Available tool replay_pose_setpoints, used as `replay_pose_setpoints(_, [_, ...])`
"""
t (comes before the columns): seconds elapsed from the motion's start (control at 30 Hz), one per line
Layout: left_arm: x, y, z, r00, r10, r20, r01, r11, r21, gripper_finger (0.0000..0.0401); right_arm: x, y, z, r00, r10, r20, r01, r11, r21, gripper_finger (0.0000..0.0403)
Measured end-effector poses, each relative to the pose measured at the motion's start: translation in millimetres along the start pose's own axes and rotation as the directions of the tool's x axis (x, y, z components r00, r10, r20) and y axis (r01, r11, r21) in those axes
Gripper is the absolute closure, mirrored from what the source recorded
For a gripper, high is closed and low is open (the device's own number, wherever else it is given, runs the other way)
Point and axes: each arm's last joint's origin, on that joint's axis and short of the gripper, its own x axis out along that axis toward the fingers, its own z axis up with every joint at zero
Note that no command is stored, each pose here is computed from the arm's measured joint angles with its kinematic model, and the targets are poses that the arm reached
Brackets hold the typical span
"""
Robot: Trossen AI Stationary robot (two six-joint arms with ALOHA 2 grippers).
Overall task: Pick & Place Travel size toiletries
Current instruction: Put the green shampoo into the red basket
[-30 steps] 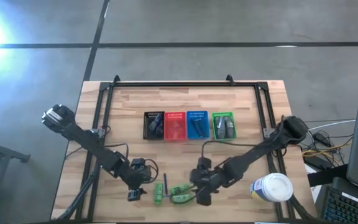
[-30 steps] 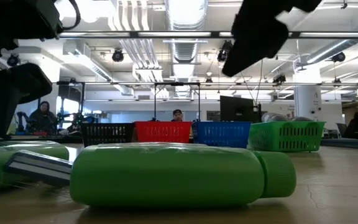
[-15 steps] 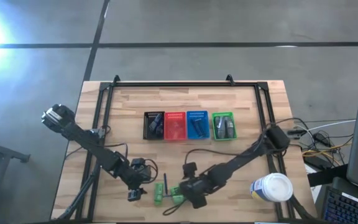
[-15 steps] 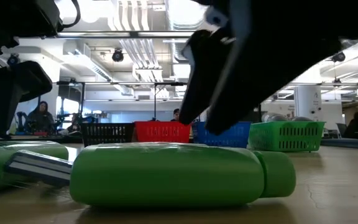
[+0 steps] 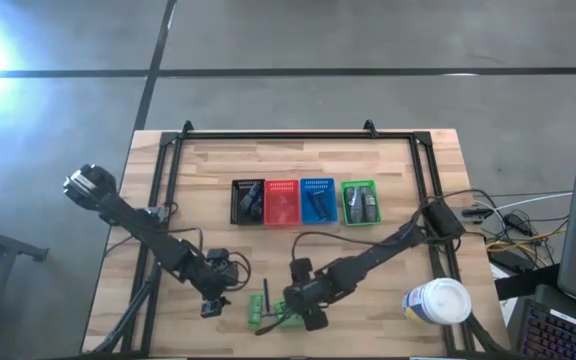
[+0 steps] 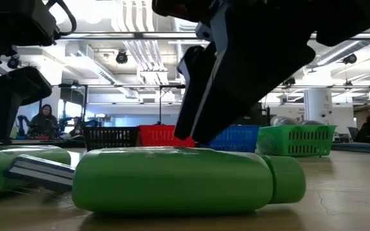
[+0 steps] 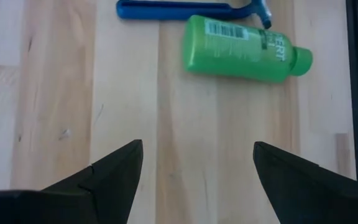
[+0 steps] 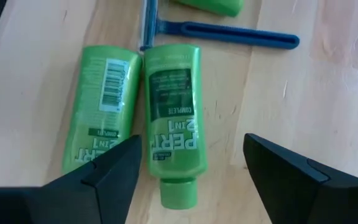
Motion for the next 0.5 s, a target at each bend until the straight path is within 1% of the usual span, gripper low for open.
replay_pose_setpoints(0.1, [-1.6, 1.6, -1.3, 1.000, 0.008, 0.007, -0.008, 1.000, 0.000, 0.0092, 3.6, -0.2, -2.9, 1.000, -0.002, -0.008, 0.002, 1.000, 0.004, 0.0126])
replay_pose_setpoints(0.37, [-2.8, 2.5, 0.3, 0.999, 0.022, 0.029, -0.023, 0.999, 0.029, 0.0092, 8.7, 5.2, -4.3, 1.000, 0.006, 0.000, -0.006, 1.000, 0.008, 0.0100])
replay_pose_setpoints(0.5, [-2.8, 2.6, 0.3, 0.999, 0.022, 0.029, -0.023, 0.999, 0.028, 0.0092, 23.2, 9.1, -10.4, 1.000, 0.009, -0.022, -0.009, 1.000, 0.000, 0.0098])
